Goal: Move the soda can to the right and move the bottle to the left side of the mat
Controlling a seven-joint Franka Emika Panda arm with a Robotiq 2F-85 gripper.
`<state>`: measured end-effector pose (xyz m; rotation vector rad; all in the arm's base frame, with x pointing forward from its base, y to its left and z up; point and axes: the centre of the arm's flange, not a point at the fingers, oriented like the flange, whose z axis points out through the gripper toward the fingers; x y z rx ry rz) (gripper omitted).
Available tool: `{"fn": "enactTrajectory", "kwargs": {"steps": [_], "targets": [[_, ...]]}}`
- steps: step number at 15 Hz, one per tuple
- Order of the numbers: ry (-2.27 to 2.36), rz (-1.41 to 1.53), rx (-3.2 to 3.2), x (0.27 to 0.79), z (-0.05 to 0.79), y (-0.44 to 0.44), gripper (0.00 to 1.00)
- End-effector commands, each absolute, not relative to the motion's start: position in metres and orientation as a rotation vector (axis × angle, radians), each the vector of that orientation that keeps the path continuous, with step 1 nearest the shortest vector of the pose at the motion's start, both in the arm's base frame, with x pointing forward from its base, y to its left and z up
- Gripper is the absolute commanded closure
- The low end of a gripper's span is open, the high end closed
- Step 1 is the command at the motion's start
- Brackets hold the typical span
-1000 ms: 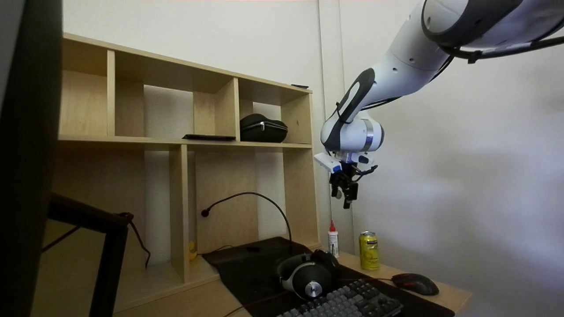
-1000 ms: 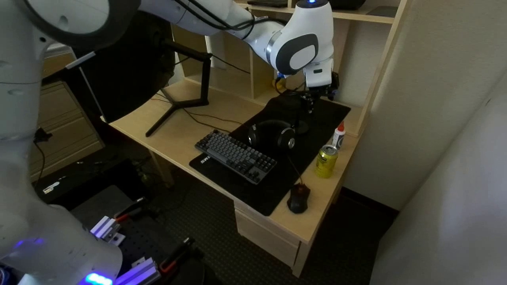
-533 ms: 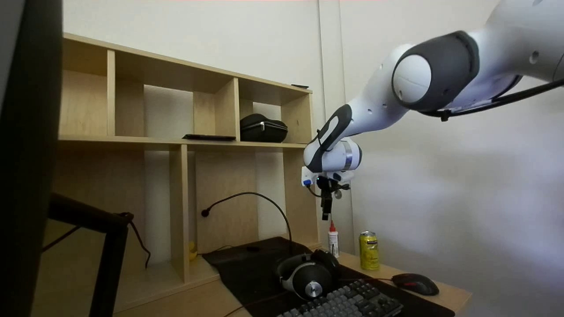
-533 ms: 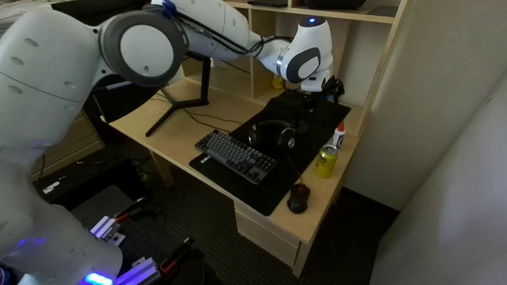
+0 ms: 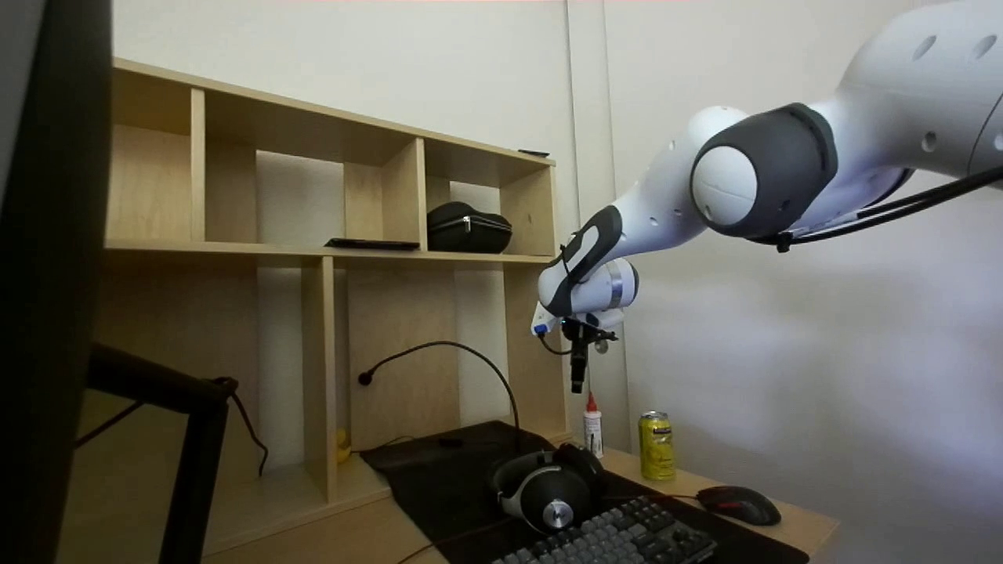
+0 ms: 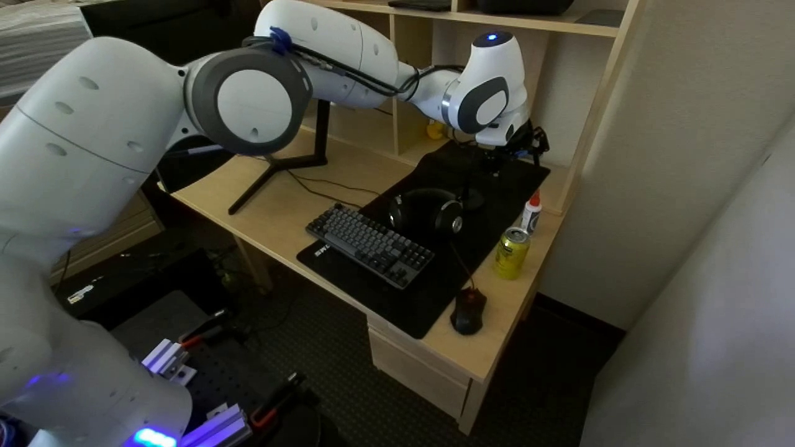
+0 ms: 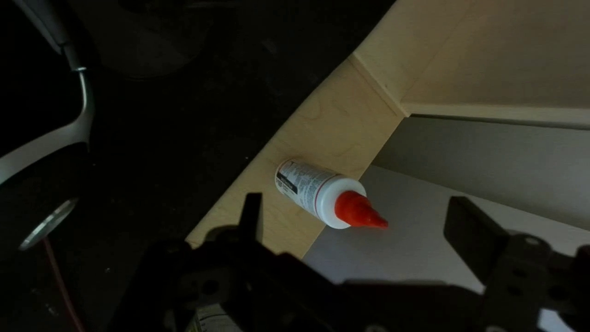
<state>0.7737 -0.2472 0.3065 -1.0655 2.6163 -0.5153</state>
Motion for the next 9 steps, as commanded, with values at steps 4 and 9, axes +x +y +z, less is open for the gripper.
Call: {"fn": "enactTrajectory", "kwargs": {"steps": [4,9], "targets": [[2.653,-0.512,-0.716,0.827,0.313,-0.329,0.0],[2.741,-0.189,-0.599,0.831,0.294,-0.37,0.0]]}}
